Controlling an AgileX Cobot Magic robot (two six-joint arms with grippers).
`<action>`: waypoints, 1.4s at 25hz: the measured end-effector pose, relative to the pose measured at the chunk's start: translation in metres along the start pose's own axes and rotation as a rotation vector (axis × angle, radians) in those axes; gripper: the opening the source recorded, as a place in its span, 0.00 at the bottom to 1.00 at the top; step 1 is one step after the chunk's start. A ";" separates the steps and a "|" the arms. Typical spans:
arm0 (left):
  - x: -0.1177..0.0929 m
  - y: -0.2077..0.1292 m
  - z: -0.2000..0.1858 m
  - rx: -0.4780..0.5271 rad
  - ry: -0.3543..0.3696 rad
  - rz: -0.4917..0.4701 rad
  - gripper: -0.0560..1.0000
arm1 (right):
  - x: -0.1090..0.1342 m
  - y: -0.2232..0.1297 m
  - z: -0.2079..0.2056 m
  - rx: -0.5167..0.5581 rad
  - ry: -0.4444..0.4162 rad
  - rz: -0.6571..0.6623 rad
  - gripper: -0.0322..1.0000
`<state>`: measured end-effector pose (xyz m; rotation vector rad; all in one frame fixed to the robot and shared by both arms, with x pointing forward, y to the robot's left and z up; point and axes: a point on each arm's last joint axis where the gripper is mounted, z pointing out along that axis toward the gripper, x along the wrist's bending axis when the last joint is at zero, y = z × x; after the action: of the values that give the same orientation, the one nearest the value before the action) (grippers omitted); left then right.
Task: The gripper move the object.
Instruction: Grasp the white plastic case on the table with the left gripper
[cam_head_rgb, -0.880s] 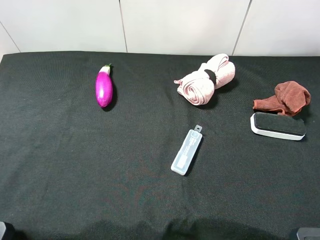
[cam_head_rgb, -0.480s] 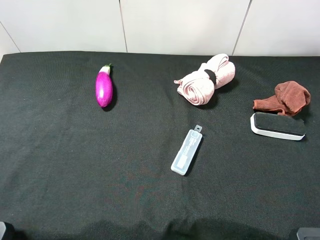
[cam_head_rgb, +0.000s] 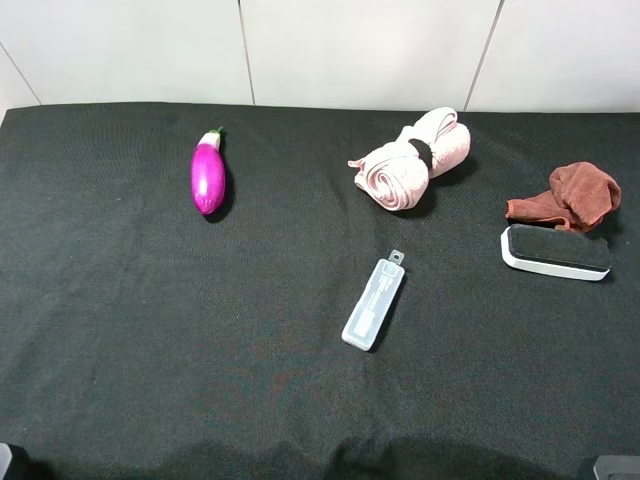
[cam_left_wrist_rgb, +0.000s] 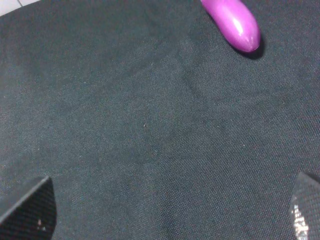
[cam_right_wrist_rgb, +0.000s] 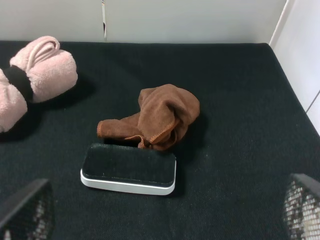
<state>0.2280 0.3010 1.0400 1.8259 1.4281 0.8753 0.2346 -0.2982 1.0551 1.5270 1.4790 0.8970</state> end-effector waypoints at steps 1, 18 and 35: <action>0.000 0.000 0.000 0.000 0.000 0.000 0.99 | 0.000 0.000 0.000 0.000 0.000 0.000 0.70; 0.005 0.041 0.010 0.146 -0.027 -0.041 0.99 | 0.000 0.000 0.000 0.000 0.000 0.000 0.70; 0.003 0.104 0.078 0.455 -0.213 0.041 0.99 | 0.000 0.000 0.000 0.000 0.000 0.000 0.70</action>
<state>0.3486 0.2767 1.0815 2.2091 1.5414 0.3726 0.2346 -0.2982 1.0551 1.5270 1.4790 0.8970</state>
